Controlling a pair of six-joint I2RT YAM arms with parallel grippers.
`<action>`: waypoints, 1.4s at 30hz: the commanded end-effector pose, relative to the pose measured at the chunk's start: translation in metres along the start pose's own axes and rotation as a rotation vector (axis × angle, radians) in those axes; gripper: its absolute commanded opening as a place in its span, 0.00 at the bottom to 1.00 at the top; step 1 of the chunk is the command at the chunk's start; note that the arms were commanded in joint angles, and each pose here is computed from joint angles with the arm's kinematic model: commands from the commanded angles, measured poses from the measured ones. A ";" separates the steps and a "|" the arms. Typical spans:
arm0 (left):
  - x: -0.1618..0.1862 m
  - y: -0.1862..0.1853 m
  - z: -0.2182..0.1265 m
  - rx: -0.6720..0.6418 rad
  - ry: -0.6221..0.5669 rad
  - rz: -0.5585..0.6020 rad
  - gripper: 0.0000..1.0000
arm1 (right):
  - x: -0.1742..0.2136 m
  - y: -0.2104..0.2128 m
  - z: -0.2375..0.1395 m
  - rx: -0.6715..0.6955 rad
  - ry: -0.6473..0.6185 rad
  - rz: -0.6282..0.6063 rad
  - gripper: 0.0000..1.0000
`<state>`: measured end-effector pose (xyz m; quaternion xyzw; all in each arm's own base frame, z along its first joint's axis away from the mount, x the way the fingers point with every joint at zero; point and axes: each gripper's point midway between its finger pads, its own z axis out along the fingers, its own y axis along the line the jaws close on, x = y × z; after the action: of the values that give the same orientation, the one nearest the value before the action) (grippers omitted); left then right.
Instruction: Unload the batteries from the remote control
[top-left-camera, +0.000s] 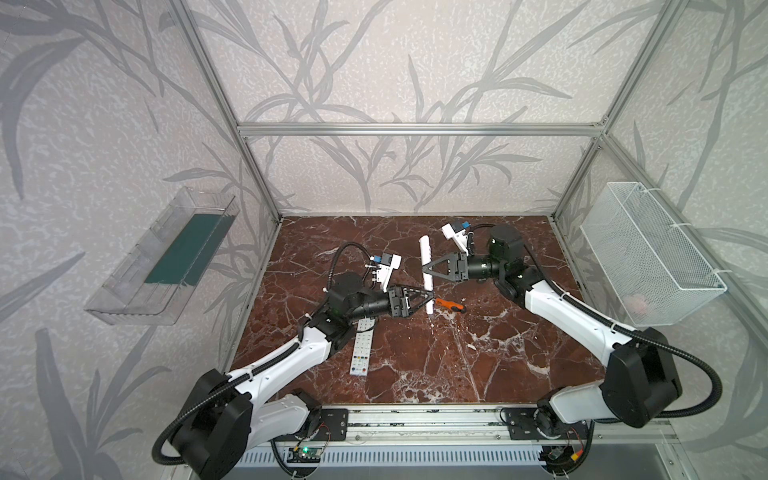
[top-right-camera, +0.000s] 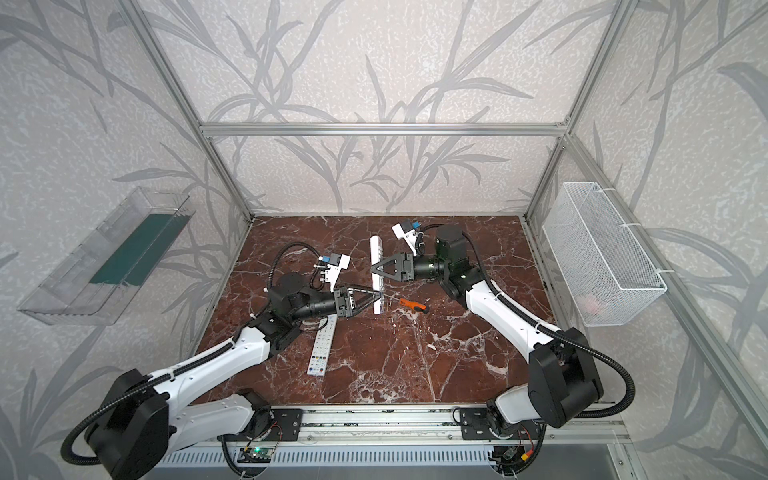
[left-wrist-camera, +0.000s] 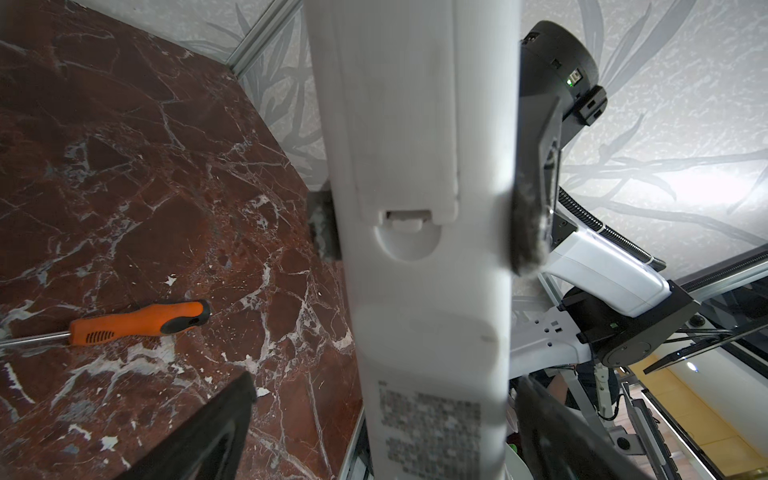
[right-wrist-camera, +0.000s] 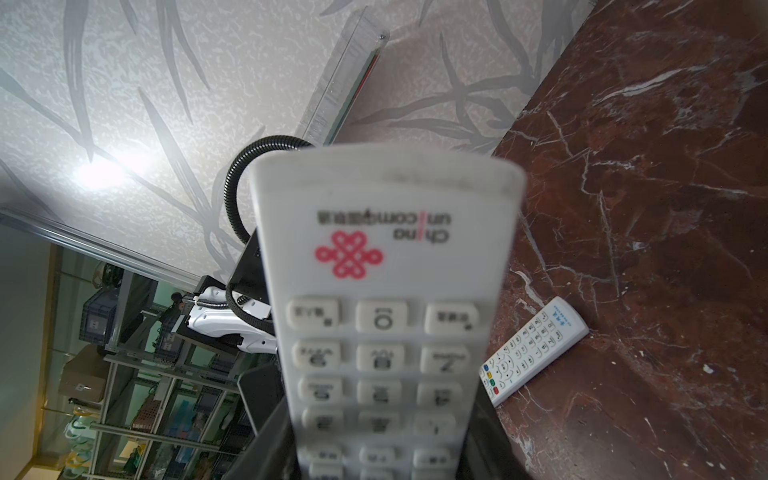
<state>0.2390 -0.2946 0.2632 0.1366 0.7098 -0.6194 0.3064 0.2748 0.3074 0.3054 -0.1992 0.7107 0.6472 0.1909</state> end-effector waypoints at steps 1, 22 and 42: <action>-0.016 -0.018 0.010 0.061 -0.038 0.024 0.93 | -0.004 0.027 -0.007 -0.048 -0.021 -0.076 0.36; -0.005 -0.024 0.016 0.077 0.012 0.002 0.22 | 0.000 0.013 -0.019 0.018 -0.050 -0.064 0.79; 0.070 0.108 -0.060 -0.916 0.717 0.516 0.15 | 0.035 -0.042 -0.192 0.970 -0.228 -0.032 0.99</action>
<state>0.2383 -0.2466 0.1495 0.2676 0.9141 -0.1863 0.2409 0.2708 0.1368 0.2877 -0.0483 0.8708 0.3302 0.3611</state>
